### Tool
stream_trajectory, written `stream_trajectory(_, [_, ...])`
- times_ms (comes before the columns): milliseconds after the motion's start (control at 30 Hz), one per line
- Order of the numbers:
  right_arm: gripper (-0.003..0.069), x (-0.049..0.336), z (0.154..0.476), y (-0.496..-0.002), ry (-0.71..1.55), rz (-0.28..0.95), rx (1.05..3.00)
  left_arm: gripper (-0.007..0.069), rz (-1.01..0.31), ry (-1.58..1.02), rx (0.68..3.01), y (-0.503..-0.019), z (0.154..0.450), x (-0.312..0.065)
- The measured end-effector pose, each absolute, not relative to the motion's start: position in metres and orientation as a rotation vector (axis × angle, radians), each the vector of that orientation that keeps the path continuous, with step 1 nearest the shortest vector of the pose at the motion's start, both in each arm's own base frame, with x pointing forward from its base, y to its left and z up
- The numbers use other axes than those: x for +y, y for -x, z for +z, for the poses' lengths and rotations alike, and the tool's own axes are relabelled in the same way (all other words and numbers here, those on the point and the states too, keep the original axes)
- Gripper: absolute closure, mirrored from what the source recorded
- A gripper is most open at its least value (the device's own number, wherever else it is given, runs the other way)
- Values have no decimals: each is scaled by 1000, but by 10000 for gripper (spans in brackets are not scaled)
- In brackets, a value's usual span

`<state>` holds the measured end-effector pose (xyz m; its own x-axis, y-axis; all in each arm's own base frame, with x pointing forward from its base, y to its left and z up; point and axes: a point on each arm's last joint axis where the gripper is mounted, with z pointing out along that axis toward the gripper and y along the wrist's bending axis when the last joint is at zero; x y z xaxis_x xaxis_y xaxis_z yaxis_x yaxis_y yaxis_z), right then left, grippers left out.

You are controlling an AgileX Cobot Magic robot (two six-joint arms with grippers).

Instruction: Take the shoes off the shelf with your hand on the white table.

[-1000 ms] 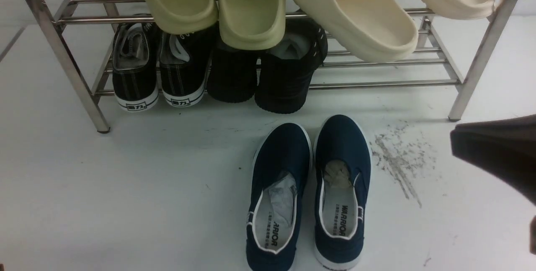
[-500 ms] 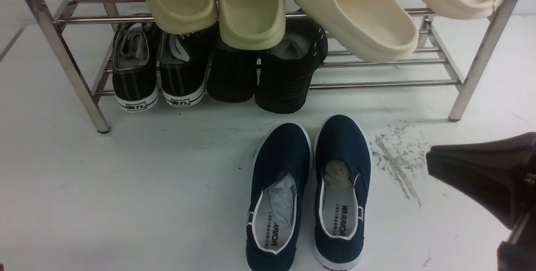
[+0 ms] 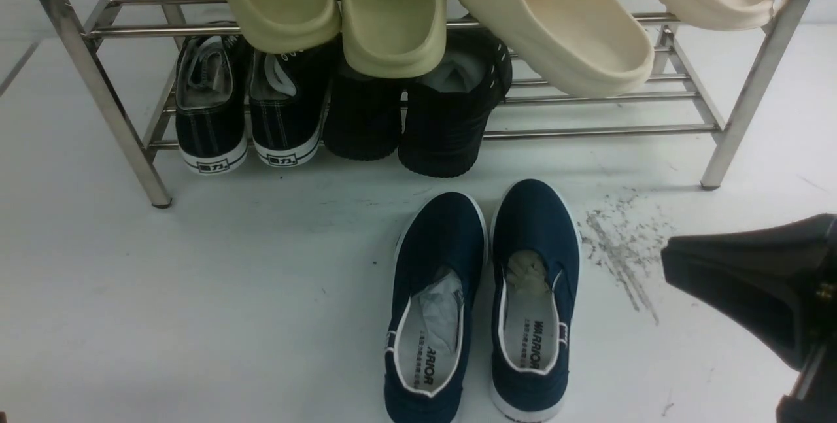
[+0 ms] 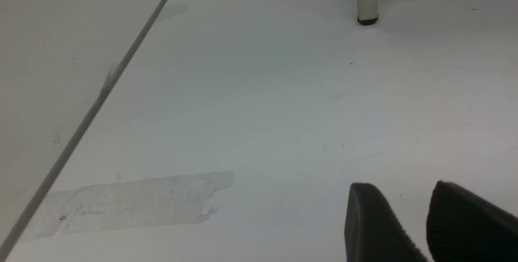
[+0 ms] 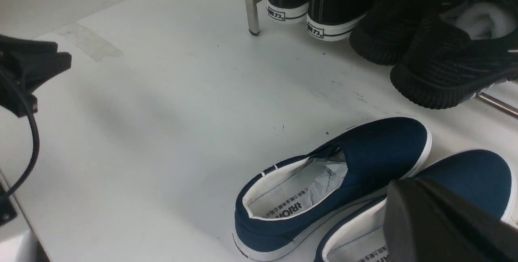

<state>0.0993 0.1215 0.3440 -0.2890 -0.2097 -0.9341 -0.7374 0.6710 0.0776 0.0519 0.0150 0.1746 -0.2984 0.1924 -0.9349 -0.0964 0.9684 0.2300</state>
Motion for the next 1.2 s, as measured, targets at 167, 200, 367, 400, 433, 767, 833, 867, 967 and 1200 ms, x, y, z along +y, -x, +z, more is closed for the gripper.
stream_trajectory(167, [656,92,314,-98,682,536,1819,384,284,-70,1853,-52,175,15])
stream_trajectory(200, [655,86,311,-96,652,527,1808,384,284,-70,1853,-52,175,15])
stream_trajectory(367, [652,41,267,-77,414,370,1791,384,284,-70,1853,-52,175,15])
stream_trajectory(400, [651,36,258,-75,380,337,1797,384,284,-70,1853,-52,175,15])
stream_trajectory(433, [650,28,249,-68,328,291,1781,384,284,-70,1853,-52,175,15])
stream_trajectory(767, [645,6,187,-53,67,77,1784,384,284,-70,1853,-52,175,15])
stream_trajectory(833, [643,5,184,-53,53,69,1795,384,284,-70,1853,-52,175,15])
stream_trajectory(867, [641,4,181,-53,38,57,1813,384,284,-70,1853,-52,175,15])
stream_trajectory(967, [638,4,176,-53,36,43,1831,384,284,-70,1853,-52,175,15])
stream_trajectory(1200, [632,4,174,-52,39,41,1866,384,284,-70,1853,-52,175,15])
